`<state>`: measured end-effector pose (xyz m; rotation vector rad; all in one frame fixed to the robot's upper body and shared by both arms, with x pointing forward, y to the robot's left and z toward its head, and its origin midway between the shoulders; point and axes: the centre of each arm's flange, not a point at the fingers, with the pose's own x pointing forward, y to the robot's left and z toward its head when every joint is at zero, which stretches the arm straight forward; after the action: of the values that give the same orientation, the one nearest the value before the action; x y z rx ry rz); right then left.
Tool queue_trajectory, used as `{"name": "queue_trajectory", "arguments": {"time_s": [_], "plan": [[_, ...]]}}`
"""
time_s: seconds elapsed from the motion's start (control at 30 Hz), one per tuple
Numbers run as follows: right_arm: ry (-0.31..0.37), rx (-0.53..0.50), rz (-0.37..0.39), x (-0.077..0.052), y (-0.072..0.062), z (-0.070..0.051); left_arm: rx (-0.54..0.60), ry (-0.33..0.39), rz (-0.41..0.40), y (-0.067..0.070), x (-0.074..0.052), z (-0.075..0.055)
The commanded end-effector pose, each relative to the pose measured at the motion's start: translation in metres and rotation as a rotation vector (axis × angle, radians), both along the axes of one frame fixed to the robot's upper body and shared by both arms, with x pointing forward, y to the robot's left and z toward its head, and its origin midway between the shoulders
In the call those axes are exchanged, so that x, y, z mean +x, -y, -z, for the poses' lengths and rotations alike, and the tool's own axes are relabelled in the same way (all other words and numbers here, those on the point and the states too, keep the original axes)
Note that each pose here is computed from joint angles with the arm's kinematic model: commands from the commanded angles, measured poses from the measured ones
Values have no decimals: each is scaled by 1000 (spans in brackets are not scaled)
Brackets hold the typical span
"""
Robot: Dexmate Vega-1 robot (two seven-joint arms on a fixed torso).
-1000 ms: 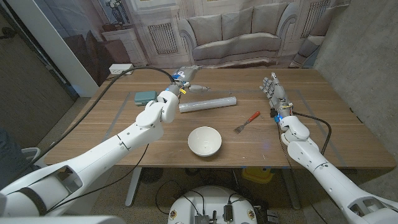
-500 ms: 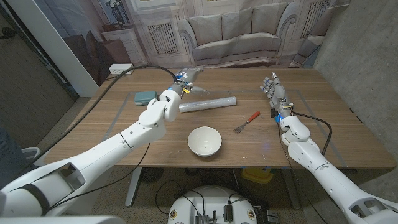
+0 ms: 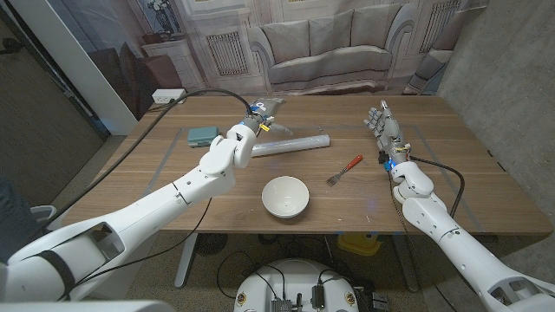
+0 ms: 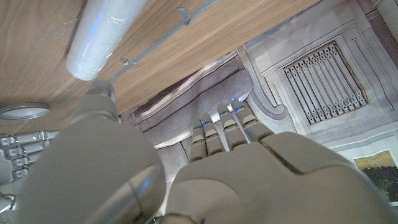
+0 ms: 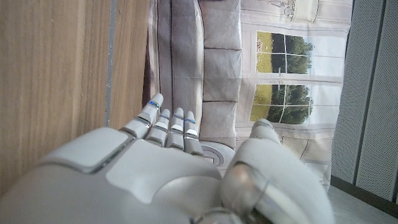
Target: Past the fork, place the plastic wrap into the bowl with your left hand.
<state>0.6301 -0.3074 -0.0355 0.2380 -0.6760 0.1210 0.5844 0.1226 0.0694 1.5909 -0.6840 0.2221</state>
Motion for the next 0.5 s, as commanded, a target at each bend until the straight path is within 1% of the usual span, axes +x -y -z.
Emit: {"name": "queue_trajectory", "arguments": {"time_s": [0.03,0.13,0.2,0.5], "plan": [[-2,4,-1,-1,1,-1,31,-49,-13,8,9,3],[-2,2,1,-1,2,-2,37,-62,-18,10,11,4],[0,0,2,-2,2,-3,50,-96,-33,13,14,3],[2,-3,4,-3,4,-6,75,-142,-42,21,21,5]]}}
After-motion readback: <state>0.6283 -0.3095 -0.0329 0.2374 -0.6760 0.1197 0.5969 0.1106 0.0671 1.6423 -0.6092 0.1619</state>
